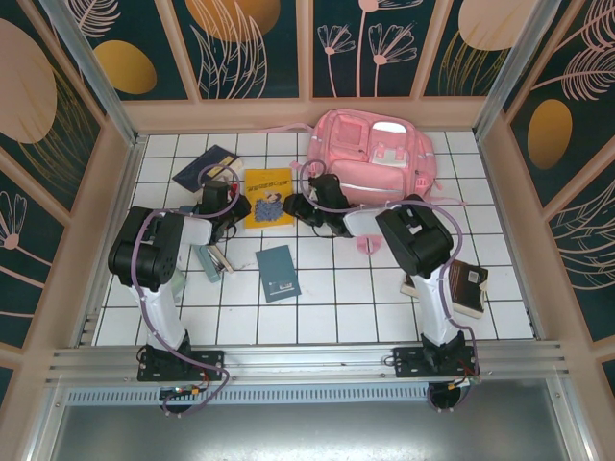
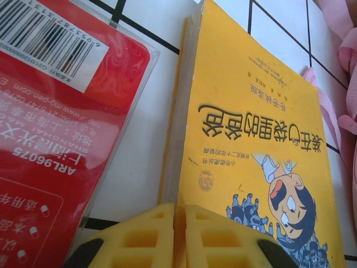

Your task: Pack books, pencil case, and school supplies into a backpack

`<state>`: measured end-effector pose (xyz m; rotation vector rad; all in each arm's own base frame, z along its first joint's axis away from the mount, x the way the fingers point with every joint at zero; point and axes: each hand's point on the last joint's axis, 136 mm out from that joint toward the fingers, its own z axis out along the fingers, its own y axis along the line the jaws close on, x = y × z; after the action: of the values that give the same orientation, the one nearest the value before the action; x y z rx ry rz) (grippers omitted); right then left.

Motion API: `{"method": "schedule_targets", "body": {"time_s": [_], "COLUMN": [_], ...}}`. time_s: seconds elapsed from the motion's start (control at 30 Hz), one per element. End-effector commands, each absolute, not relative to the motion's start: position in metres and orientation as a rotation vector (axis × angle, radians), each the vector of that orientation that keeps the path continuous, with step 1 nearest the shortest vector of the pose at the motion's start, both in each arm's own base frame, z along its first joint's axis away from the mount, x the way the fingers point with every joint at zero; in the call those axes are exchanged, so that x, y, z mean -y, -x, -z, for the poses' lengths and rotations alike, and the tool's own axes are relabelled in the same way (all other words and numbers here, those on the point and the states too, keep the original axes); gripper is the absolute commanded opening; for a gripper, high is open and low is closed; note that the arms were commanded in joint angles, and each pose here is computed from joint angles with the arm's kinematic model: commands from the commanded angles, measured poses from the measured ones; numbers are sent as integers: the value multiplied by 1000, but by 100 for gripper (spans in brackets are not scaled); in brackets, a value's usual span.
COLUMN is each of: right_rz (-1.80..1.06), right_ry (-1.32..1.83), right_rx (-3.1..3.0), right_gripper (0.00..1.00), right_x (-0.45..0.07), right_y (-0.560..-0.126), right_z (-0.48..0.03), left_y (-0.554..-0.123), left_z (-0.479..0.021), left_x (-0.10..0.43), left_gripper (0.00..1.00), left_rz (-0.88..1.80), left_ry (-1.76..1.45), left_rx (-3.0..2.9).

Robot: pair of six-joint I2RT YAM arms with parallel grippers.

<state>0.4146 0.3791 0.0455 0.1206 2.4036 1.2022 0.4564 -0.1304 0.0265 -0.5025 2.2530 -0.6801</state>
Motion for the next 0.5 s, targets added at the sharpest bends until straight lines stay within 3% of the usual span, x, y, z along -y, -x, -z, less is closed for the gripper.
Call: {"method": "schedule_targets", "body": {"time_s": [0.0, 0.23, 0.47], "right_rz": [-1329, -1665, -1376], "right_ry": [66, 151, 14], "right_rx": [-2386, -2192, -2329], "right_gripper": [48, 48, 41], "right_x": [-430, -443, -418], "right_y": [-384, -366, -385], "right_z": [-41, -85, -62], "left_y": [-405, -403, -406], "left_z": [-3, -6, -10], "left_x": [191, 196, 191], "left_gripper": [13, 13, 17], "left_rz": [988, 1045, 990], "left_ry": [386, 388, 380], "left_rx": [-2442, -2430, -2430]}}
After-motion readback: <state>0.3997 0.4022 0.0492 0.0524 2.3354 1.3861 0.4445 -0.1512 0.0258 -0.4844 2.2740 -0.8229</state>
